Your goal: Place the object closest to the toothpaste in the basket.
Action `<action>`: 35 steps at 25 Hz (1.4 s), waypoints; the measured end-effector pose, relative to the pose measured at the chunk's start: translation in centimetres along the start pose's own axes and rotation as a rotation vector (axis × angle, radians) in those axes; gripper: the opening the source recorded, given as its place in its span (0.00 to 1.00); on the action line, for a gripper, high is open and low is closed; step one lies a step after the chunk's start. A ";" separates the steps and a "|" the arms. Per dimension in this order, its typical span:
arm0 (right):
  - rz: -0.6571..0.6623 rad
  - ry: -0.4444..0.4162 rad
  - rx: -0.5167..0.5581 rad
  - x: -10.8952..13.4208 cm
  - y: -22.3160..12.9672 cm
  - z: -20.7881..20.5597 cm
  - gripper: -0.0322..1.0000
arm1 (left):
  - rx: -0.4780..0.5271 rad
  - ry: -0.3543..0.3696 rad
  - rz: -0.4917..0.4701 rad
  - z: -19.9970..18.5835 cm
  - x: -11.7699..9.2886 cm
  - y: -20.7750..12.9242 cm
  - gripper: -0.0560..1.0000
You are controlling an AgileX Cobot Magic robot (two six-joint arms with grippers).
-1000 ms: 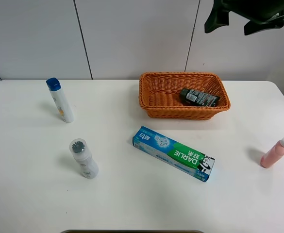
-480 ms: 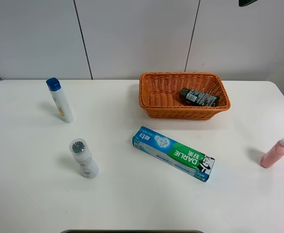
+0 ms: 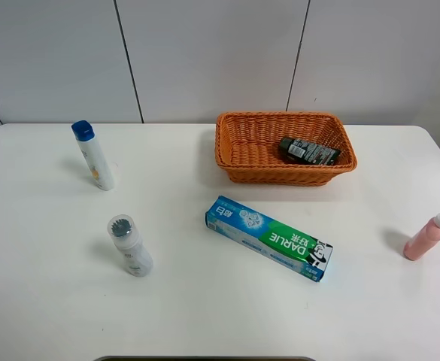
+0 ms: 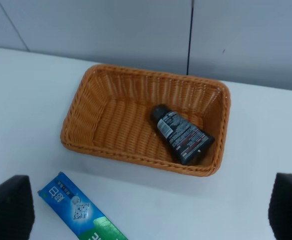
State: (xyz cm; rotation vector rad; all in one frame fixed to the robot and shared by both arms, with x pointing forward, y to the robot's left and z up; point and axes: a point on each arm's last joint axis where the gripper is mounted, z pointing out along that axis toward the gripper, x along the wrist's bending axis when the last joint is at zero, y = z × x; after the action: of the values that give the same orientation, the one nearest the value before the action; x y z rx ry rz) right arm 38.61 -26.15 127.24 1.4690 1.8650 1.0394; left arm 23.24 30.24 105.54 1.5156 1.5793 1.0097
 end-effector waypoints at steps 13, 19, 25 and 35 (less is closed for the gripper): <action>0.044 -0.134 -0.200 0.1 -7.8 -9.2 0.97 | 0.000 0.000 0.000 0.0 0.0 0.0 0.94; 0.060 -0.168 -0.227 0.6 -12.3 -10.2 0.97 | 0.000 0.000 0.000 0.0 0.0 0.0 0.94; 0.073 -0.180 -0.172 0.5 -16.0 -8.7 0.97 | 0.000 0.000 0.000 0.0 0.0 0.0 0.94; 0.077 -0.214 -0.056 -0.2 -21.7 -4.8 0.97 | 0.000 0.000 0.000 0.0 0.0 0.0 0.94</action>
State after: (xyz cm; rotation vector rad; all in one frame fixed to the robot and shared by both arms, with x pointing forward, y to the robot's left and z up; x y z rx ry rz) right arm 22.95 -29.83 111.84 1.5640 1.6287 0.9223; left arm 23.24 30.24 105.54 1.5156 1.5793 1.0097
